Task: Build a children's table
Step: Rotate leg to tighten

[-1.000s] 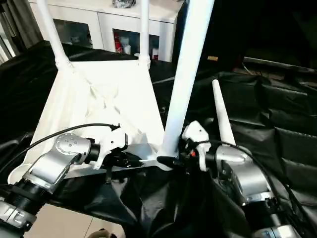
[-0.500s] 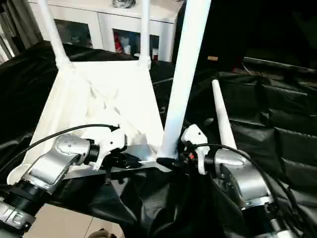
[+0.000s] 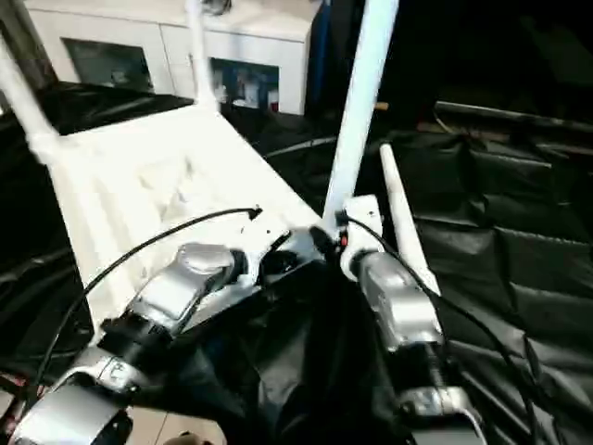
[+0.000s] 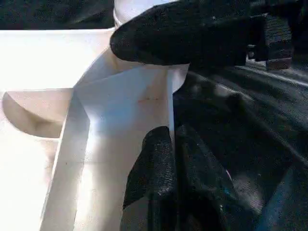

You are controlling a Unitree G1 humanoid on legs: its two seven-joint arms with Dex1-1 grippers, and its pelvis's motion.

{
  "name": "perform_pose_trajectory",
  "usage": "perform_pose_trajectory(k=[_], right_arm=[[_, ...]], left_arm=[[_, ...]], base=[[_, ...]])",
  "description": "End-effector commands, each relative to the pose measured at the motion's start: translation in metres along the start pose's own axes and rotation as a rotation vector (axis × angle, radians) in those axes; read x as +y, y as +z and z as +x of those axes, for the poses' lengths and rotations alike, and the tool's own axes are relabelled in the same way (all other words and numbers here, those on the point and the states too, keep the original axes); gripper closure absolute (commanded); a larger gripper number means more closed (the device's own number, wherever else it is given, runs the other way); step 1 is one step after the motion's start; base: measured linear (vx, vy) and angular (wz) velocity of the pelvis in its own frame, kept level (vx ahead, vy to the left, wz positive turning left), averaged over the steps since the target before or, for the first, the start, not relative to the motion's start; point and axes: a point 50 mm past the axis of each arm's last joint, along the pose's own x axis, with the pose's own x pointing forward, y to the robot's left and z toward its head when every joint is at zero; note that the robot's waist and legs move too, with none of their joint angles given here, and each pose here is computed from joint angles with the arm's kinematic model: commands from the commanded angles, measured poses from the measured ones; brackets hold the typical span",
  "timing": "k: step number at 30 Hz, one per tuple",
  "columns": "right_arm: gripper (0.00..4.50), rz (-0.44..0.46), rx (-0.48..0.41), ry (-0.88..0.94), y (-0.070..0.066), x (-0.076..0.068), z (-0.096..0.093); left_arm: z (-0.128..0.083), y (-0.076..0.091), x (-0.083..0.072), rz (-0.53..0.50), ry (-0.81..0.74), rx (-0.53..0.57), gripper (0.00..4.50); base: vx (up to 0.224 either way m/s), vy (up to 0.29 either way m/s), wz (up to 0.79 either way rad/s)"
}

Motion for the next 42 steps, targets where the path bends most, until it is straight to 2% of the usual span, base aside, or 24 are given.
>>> perform_pose_trajectory(k=[1, 3, 7, 12, 14, 20, 26, 27, 30, 32, 35, 37, 42], right_arm=[[0.86, 0.015, 0.059, 0.137, -0.012, 0.030, 0.008], [0.63, -0.002, 0.054, 0.148, -0.011, 0.030, 0.008], [0.52, -0.054, 0.050, 0.218, -0.007, 0.026, 0.003], [0.52, -0.143, 0.053, 0.392, -0.001, 0.010, -0.016], [0.52, -0.153, 0.054, 0.418, 0.000, 0.007, -0.020], [0.52, -0.239, 0.099, 0.588, 0.003, -0.009, -0.047], [0.52, -0.250, 0.115, 0.686, 0.006, -0.015, -0.060], [0.68, -0.250, 0.115, 0.688, 0.006, -0.015, -0.060], [0.68, -0.246, 0.130, 0.730, 0.005, -0.014, -0.064], [1.01, -0.250, 0.143, 0.747, 0.003, -0.013, -0.065], [1.18, -0.251, 0.152, 0.749, -0.001, -0.011, -0.064], [1.44, -0.251, 0.156, 0.753, -0.002, -0.011, -0.064], [1.68, -0.253, 0.165, 0.765, -0.004, -0.008, -0.065]], left_arm=[[0.004, 0.037, -0.016, 0.085, -0.099, -0.159, 4.50], [0.002, 0.035, -0.015, 0.099, -0.111, -0.162, 4.50], [-0.007, 0.026, -0.009, 0.119, -0.137, -0.146, 4.50], [-0.028, 0.012, -0.003, 0.173, -0.241, -0.129, 4.50], [-0.031, 0.010, -0.002, 0.179, -0.258, -0.129, 4.50], [-0.053, 0.001, -0.001, 0.218, -0.382, -0.118, 4.50], [-0.065, -0.006, -0.002, 0.232, -0.457, -0.103, 4.50], [-0.066, -0.006, -0.002, 0.232, -0.458, -0.103, 4.50], [-0.069, -0.007, -0.003, 0.230, -0.476, -0.098, 4.50], [-0.070, -0.008, -0.003, 0.231, -0.480, -0.094, 4.50], [-0.070, -0.009, -0.003, 0.231, -0.483, -0.088, 4.50], [-0.071, -0.009, -0.003, 0.231, -0.485, -0.086, 4.50], [-0.071, -0.010, -0.003, 0.232, -0.490, -0.081, 4.50]], base=[[0.000, 0.000, 0.00], [0.000, 0.000, 0.00], [0.000, 0.000, 0.00], [0.000, 0.000, 0.00], [0.000, 0.000, 0.00], [0.000, 0.000, 0.00], [0.000, 0.000, 0.00], [0.000, 0.000, 0.00], [0.000, 0.000, 0.00], [0.000, 0.000, 0.00], [0.000, 0.000, 0.00], [0.000, 0.000, 0.00], [0.000, 0.000, 0.00]])
